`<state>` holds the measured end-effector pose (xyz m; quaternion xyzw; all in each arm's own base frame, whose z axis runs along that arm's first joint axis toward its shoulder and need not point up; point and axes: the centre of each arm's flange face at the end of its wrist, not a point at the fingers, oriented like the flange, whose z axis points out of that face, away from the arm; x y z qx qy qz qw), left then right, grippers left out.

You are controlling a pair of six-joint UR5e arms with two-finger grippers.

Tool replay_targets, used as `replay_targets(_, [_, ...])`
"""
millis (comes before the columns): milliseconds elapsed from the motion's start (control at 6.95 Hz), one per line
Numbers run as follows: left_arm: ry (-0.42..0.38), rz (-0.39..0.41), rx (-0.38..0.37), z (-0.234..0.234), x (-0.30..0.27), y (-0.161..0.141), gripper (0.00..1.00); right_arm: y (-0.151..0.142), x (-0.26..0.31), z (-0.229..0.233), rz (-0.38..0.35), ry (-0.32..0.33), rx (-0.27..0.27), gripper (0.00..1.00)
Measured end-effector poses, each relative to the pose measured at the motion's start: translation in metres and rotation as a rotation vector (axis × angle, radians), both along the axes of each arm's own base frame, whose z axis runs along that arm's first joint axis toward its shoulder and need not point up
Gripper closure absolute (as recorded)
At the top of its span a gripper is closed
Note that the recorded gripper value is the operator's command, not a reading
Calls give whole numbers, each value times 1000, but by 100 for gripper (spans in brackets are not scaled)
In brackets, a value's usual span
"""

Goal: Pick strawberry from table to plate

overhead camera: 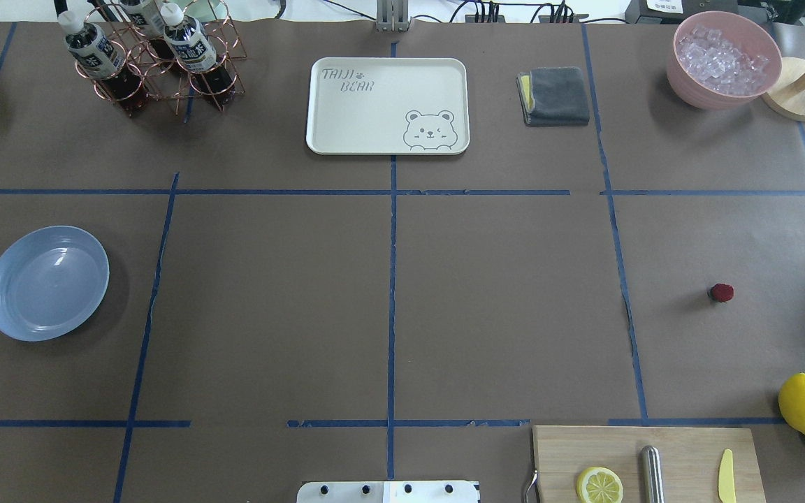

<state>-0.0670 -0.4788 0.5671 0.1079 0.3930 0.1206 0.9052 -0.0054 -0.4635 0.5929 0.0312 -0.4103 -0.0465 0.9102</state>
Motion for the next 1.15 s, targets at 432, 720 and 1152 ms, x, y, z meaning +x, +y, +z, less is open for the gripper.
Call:
replay_targets(432, [4,2,21,18,1,0,0,5,-1,4,0,-12,-14,0])
replay_targets(720, [8,13,64,27,7,5,0,3,-2,-3,3,-20,-10,0])
replay_targets(1152, [19,0,94,28,15,2,0,1,-3,-4,-3,-17,-1,0])
